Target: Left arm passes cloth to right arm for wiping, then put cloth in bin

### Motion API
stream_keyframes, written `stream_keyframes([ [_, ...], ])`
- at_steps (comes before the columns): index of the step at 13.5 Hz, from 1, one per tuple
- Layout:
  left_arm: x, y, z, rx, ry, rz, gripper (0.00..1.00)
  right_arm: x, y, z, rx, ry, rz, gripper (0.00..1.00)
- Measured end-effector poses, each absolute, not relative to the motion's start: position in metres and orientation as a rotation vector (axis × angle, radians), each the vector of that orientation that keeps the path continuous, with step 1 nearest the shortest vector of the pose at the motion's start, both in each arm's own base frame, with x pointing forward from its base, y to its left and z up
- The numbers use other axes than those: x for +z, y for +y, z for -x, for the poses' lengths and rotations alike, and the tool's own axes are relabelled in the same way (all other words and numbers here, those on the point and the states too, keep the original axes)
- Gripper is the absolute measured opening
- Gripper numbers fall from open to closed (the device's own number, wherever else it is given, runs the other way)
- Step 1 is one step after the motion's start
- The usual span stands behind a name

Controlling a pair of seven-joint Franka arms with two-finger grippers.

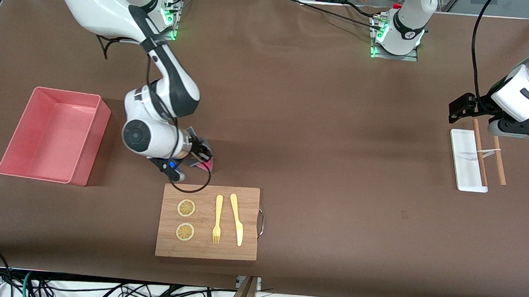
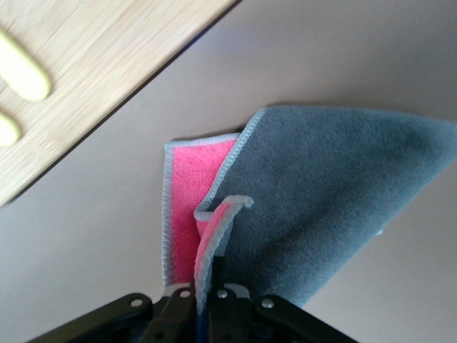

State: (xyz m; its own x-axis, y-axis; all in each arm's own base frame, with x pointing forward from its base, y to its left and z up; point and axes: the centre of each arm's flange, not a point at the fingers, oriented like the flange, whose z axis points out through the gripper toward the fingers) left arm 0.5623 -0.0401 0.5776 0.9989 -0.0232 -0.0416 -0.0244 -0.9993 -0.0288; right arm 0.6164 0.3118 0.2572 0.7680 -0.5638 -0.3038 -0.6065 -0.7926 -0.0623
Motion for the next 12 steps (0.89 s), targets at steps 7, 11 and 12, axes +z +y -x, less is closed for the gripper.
stream_keyframes([
  [7, 0.576, -0.038, -0.562, 0.081, 0.033, 3.110, 1.00, 0.251, 0.369, -0.604, 0.357, 1.133, 2.624, 0.02],
  [11, 0.575, -0.035, -0.562, 0.082, 0.023, 3.111, 1.00, 0.246, 0.349, -0.607, 0.416, 1.071, 2.686, 0.02],
  [12, 0.574, -0.034, -0.563, 0.084, 0.021, 3.111, 1.00, 0.245, 0.337, -0.609, 0.444, 1.038, 2.712, 0.02],
])
